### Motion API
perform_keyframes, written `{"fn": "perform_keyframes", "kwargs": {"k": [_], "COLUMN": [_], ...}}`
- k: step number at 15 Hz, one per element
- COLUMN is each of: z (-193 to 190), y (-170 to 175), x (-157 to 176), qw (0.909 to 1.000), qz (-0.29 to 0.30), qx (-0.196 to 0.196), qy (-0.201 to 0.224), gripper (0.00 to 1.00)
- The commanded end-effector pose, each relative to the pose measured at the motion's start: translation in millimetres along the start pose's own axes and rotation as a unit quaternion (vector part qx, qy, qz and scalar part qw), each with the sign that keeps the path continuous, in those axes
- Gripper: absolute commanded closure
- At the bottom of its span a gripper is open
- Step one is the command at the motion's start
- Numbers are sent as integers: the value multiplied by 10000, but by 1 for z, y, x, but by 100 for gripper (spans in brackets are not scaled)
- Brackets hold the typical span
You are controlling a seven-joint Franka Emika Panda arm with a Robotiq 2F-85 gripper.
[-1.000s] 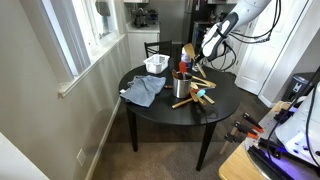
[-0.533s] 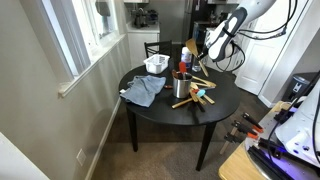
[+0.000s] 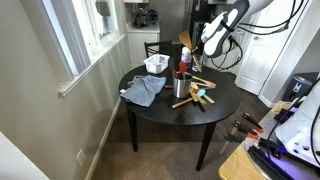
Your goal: Put the wooden spatula in the container
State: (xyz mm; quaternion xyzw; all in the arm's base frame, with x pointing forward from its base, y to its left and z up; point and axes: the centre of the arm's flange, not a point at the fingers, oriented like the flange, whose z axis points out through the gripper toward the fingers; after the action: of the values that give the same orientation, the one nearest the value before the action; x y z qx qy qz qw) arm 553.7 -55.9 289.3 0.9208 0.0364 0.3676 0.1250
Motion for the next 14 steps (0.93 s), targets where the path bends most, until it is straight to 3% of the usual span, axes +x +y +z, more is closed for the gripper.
{"fn": "perform_keyframes", "kwargs": {"k": [1, 7, 11, 14], "z": [-16, -5, 7, 15], "y": [-9, -30, -47, -50], "x": [-12, -16, -40, -61], "qw": [9991, 9948, 9854, 9785], "qz": [-12, -157, -442, -716], "qx": [280, 917, 1612, 1922], "qy": [303, 414, 328, 208], "gripper": [91, 91, 91, 91]}}
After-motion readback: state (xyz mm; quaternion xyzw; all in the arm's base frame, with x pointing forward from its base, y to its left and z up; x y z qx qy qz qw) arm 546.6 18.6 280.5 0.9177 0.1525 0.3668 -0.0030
